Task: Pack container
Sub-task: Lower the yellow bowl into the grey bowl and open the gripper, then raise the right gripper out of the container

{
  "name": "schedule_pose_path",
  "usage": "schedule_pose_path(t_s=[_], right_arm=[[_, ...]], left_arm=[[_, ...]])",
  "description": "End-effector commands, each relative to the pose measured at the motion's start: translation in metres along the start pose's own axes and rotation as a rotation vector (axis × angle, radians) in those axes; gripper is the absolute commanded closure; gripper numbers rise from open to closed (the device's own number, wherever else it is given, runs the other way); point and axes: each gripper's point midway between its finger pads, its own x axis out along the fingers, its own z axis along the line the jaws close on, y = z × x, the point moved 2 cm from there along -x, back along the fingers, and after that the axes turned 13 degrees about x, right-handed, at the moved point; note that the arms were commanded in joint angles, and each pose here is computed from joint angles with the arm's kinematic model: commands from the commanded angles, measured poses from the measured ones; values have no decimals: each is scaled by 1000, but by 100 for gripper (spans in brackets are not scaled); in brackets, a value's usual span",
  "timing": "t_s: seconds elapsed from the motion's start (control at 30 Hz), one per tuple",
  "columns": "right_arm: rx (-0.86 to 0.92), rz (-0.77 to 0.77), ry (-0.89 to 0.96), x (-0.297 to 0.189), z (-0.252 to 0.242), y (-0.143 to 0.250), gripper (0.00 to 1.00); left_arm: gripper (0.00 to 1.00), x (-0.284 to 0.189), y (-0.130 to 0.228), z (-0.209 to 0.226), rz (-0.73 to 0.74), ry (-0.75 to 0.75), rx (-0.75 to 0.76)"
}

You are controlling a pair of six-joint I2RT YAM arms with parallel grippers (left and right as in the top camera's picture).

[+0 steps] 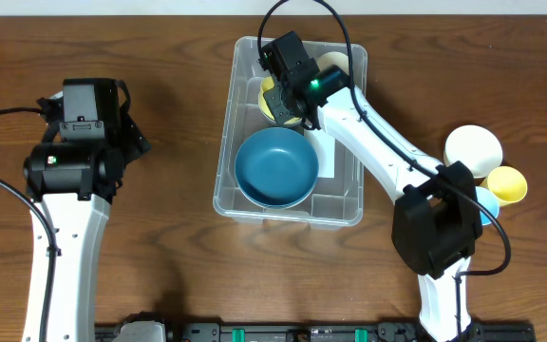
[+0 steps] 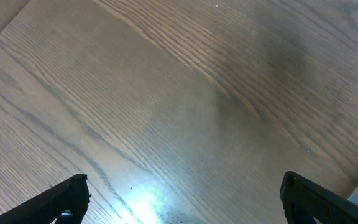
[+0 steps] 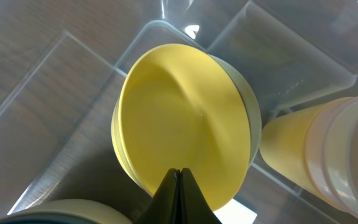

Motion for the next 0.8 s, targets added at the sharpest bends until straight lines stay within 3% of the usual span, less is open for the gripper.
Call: schedule_pose_path(t_s=[0.0, 0.17, 0.33, 0.77], right_arm=[[17, 31, 16, 15, -6, 10, 99], [27, 87, -27, 27, 1, 23, 99], [-109, 175, -294, 21, 41, 41, 99], [-57, 75, -143, 0, 9, 12, 99]], left_arm=[[2, -2, -1, 5, -9, -20, 1], [2, -2, -1, 5, -9, -20, 1], [2, -2, -1, 5, -9, -20, 1], [2, -2, -1, 5, -9, -20, 1]])
